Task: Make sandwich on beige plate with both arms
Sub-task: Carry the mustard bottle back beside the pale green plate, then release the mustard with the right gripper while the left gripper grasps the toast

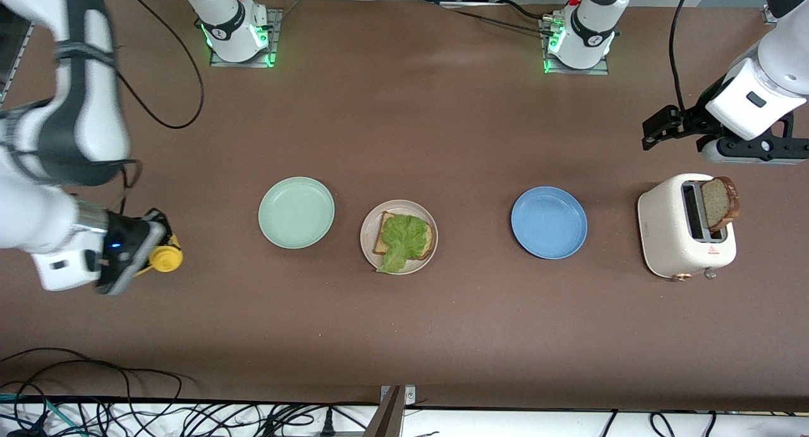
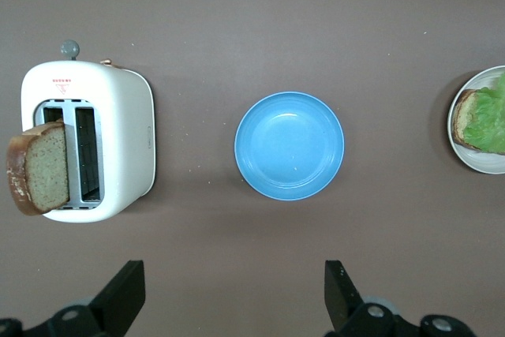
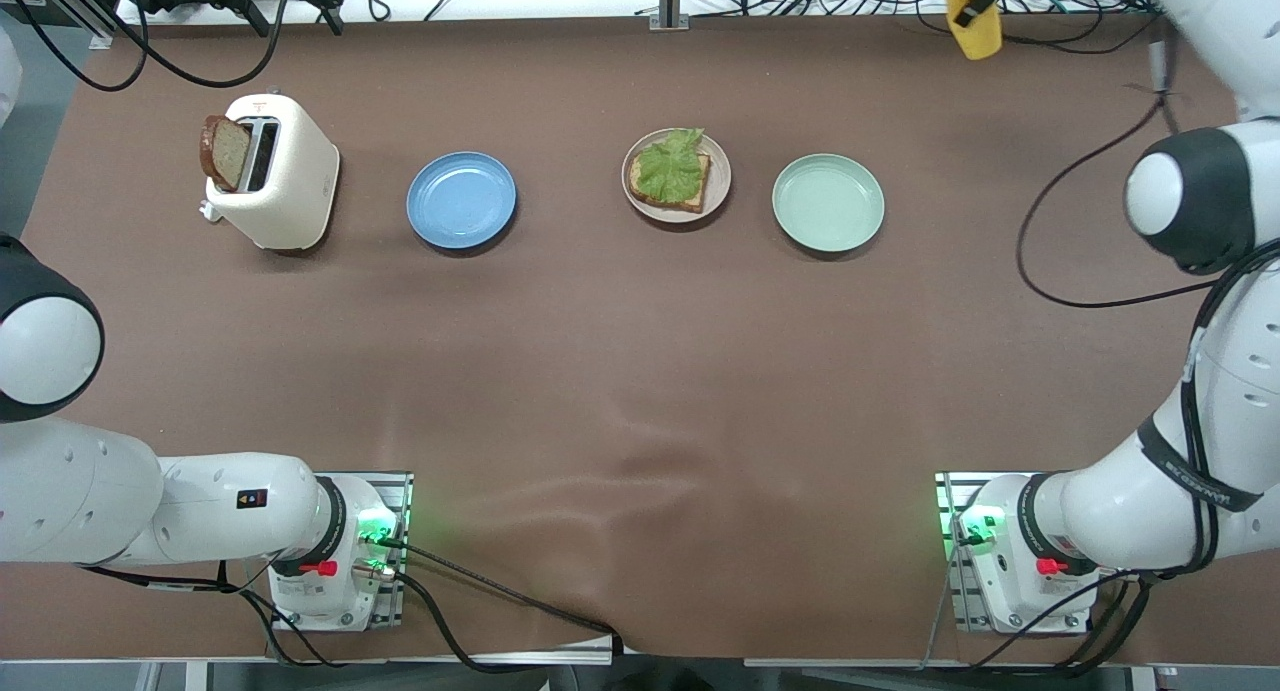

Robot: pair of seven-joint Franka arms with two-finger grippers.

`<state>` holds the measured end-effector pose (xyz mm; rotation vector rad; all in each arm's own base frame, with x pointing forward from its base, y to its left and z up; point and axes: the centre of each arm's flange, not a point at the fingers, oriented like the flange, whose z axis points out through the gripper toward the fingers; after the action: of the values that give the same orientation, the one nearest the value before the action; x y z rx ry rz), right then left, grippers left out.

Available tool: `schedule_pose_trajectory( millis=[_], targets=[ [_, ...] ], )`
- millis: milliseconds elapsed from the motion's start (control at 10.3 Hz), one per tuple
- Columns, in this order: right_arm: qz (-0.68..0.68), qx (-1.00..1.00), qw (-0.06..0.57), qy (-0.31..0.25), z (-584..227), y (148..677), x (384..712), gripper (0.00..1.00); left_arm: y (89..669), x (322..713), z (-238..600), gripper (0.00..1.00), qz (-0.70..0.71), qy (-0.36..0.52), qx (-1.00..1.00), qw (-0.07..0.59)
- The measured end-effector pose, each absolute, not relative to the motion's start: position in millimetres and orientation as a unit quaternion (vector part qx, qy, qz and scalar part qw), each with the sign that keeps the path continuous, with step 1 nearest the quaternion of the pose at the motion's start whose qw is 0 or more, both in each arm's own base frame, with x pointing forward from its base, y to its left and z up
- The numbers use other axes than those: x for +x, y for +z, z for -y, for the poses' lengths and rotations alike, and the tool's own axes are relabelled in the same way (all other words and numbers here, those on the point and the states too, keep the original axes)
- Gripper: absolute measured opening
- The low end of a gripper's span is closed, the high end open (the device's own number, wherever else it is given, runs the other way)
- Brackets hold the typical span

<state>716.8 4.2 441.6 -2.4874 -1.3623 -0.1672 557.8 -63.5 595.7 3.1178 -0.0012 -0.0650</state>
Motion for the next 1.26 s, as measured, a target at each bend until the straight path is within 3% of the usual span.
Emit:
schedule_pose_trajectory(
  millis=[194, 583, 972, 1263],
  targets=[
    [0.463, -0.852, 0.229, -0.084, 53, 421, 705, 0.11, 596, 558, 63, 1.00, 0.000, -0.021, 1.000, 0.012],
    [0.457, -0.805, 0.348, -0.150, 93, 351, 670, 0.11, 596, 558, 63, 1.00, 0.000, -0.021, 1.000, 0.012],
    [0.497, -0.753, 0.374, -0.213, 122, 281, 625, 0.11, 596, 558, 59, 1.00, -0.003, -0.021, 1.000, 0.012],
    [0.528, -0.728, 0.354, -0.256, 133, 240, 600, 0.11, 592, 563, 27, 1.00, -0.017, -0.021, 0.999, -0.022]
  ],
)
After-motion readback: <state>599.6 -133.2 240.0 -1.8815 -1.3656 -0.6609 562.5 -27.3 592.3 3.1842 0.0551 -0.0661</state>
